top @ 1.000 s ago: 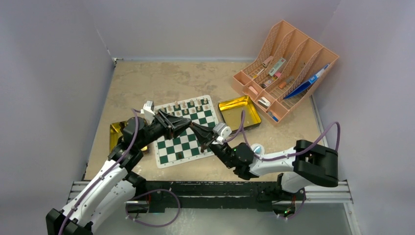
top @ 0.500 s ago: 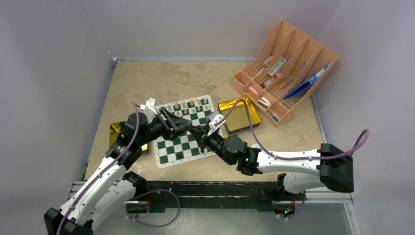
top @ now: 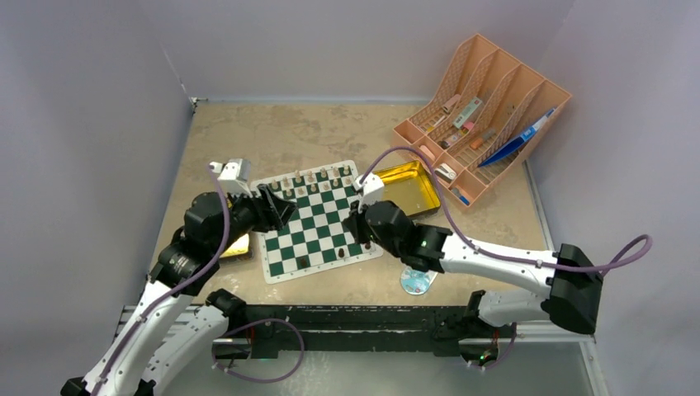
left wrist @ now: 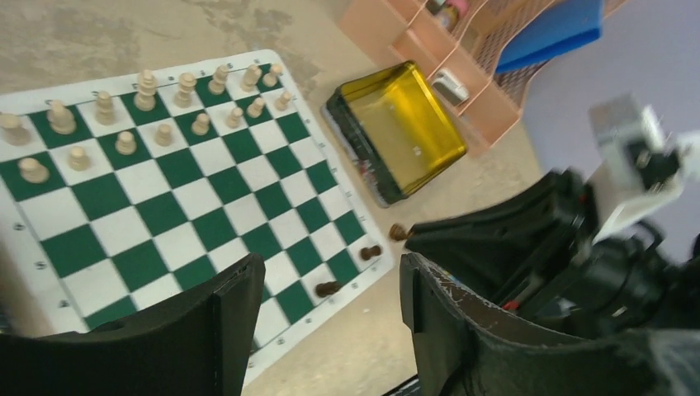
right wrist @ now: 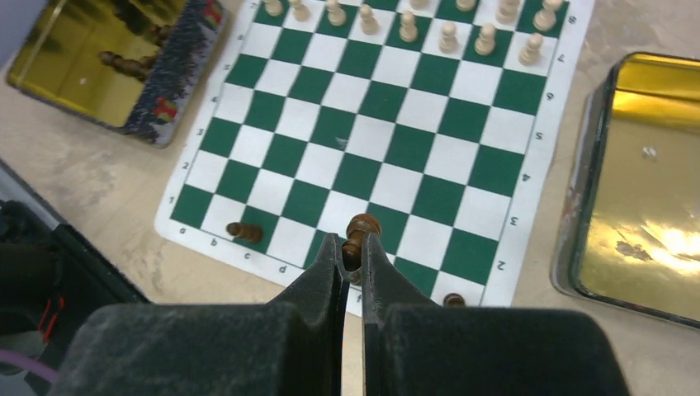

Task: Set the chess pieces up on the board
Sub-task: Place the chess piece on the chessboard.

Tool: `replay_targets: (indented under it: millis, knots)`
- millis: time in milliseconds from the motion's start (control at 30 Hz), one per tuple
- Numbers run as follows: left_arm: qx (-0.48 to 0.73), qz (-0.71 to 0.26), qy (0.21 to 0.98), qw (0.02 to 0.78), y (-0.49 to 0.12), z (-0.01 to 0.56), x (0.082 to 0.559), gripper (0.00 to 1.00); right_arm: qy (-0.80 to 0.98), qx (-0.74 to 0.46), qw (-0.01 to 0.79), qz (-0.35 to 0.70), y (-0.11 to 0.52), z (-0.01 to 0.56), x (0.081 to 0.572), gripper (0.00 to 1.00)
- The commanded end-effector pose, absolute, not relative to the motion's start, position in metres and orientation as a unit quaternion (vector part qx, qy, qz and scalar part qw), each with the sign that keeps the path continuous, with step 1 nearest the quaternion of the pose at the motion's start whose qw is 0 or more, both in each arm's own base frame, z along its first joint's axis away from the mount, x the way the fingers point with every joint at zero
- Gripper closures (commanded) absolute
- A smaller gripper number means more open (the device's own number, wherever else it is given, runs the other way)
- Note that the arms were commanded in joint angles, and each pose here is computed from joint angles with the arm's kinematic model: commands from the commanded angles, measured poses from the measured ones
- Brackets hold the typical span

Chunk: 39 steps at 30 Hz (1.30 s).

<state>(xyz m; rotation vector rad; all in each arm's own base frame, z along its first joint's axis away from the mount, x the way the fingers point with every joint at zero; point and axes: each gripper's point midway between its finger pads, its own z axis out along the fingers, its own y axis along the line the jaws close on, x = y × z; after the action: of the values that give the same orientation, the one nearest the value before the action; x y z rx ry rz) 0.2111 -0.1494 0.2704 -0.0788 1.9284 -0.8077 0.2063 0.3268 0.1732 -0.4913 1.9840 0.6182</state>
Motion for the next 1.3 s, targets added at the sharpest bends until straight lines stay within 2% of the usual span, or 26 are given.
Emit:
replay_targets:
  millis: [0, 67, 133, 233, 400, 767, 1267]
  knots:
    - [0.093, -0.249, 0.811, 0.522, -0.142, 0.260, 0.217, 0.38, 0.858, -0.190, 0.422, 0.226, 0.312, 0.161, 0.216, 1.00]
    - [0.107, -0.239, 0.813, 0.519, -0.142, 0.258, 0.220, 0.29, 0.862, -0.179, 0.424, 0.214, 0.307, 0.162, 0.228, 1.00]
    - [0.115, -0.244, 0.809, 0.523, -0.145, 0.258, 0.221, 0.24, 0.863, -0.171, 0.428, 0.207, 0.302, 0.161, 0.239, 1.00]
    - [0.141, -0.271, 0.793, 0.526, -0.156, 0.257, 0.217, 0.23, 0.873, -0.174, 0.412, 0.194, 0.298, 0.149, 0.252, 1.00]
    - [0.134, -0.258, 0.800, 0.524, -0.148, 0.254, 0.210, 0.18, 0.885, -0.183, 0.394, 0.165, 0.299, 0.131, 0.263, 1.00]
    - [0.128, -0.255, 0.806, 0.519, -0.145, 0.249, 0.208, 0.15, 0.921, -0.185, 0.319, 0.126, 0.298, 0.077, 0.264, 1.00]
    - [0.133, -0.255, 0.812, 0.509, -0.146, 0.244, 0.207, 0.16, 0.931, -0.181, 0.294, 0.120, 0.292, 0.055, 0.257, 1.00]
